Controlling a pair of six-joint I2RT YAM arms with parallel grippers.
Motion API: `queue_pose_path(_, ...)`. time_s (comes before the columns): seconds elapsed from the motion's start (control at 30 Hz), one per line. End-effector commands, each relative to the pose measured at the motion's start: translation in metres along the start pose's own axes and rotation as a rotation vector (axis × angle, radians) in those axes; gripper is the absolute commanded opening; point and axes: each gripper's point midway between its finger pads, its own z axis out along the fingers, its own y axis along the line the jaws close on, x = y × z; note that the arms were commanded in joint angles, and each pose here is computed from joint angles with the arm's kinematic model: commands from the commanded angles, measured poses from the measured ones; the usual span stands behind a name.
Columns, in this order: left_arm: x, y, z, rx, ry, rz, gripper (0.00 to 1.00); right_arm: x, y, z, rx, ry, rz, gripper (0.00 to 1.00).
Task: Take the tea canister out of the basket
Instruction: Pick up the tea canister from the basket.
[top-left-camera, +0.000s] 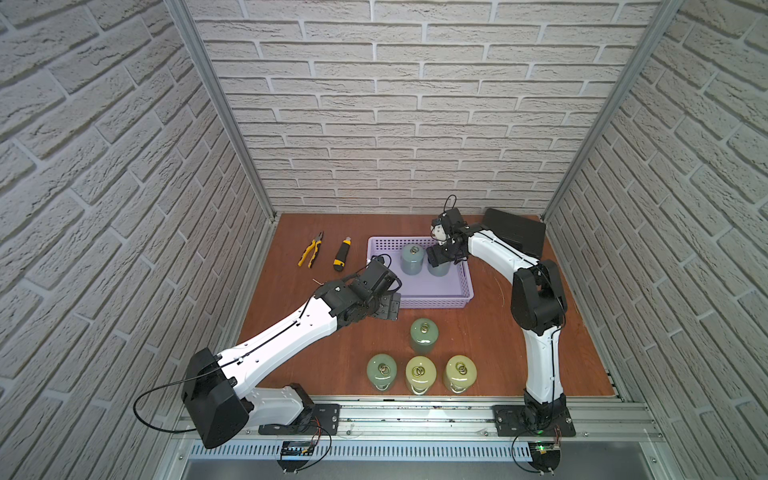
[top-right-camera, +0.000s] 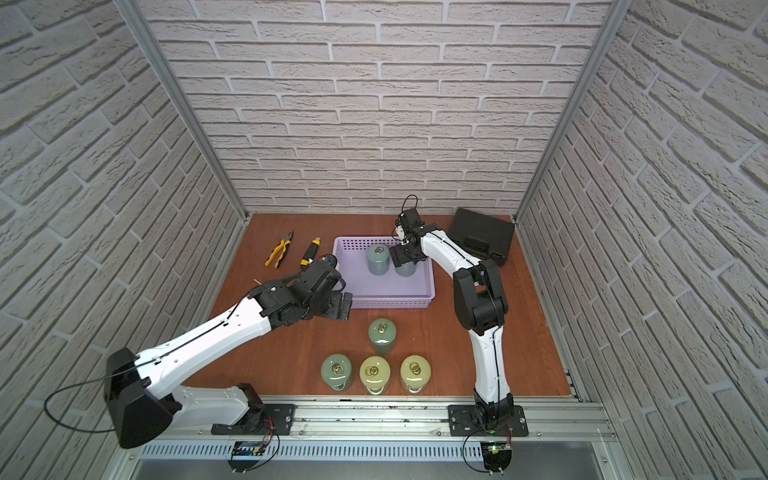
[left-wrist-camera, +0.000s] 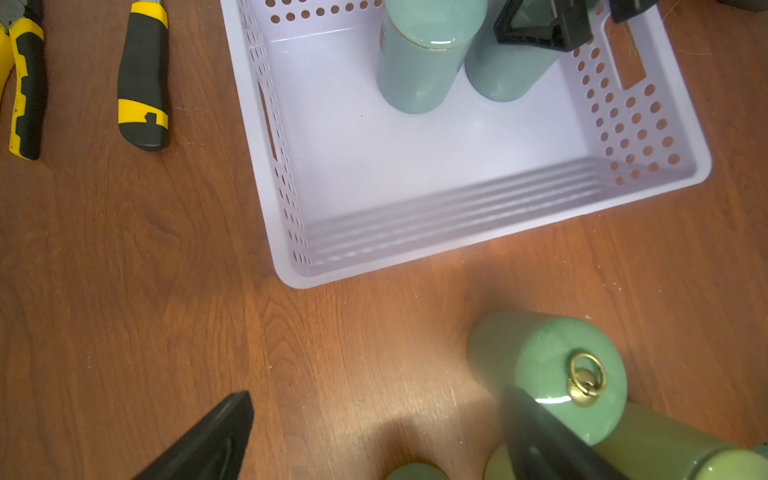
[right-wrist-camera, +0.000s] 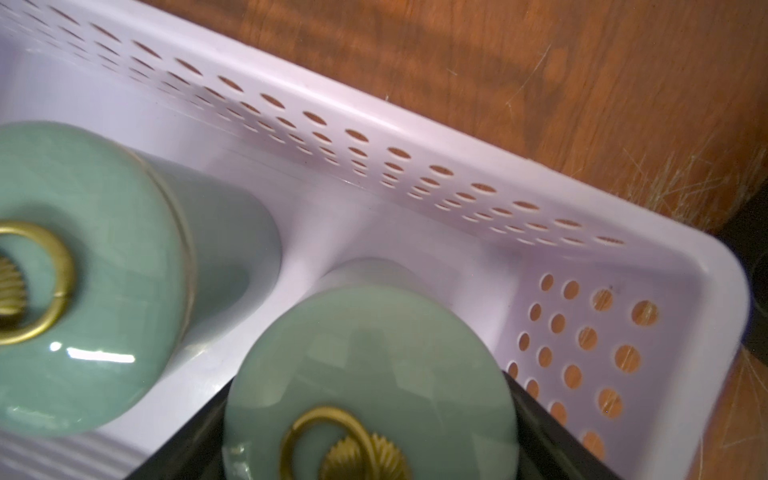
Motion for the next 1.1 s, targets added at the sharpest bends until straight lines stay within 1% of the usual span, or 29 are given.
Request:
queue_pose_path(0.0,0.001,0.008,-0.002,-0.018,-0.013,-0.019,0.98,-0.008,-0.002,-0.003,0.002,-0.017,0.012,0.81)
queue_pose_path(0.23,0.0,0.006,-0.002,-0.012,-0.021,-0.017,0.98,-0.011,-0.004,-0.016,0.014,-0.033,0.03,0.65)
queue_pose_path(0.27,0.0,0.006,-0.002,-0.011,-0.022,-0.017,0.98,-0.013,-0.004,-0.019,0.014,-0.039,0.034,0.64)
queue_pose_path(0.7,0.001,0.009,-0.003,0.001,-0.053,-0.029,0.98,-0.024,-0.005,-0.073,0.01,-0.125,0.087,0.62)
queue_pose_path(0.73,0.002,0.009,-0.003,0.002,-0.051,-0.03,0.98,-0.022,-0.005,-0.073,0.009,-0.121,0.093,0.62)
queue_pose_path(0.77,0.002,0.008,-0.003,0.006,-0.053,-0.03,0.98,-0.025,-0.005,-0.087,0.008,-0.146,0.097,0.62)
queue_pose_path(1.07,0.005,0.01,-0.006,0.017,-0.068,-0.03,0.98,-0.012,-0.001,-0.119,-0.019,-0.179,0.133,0.61)
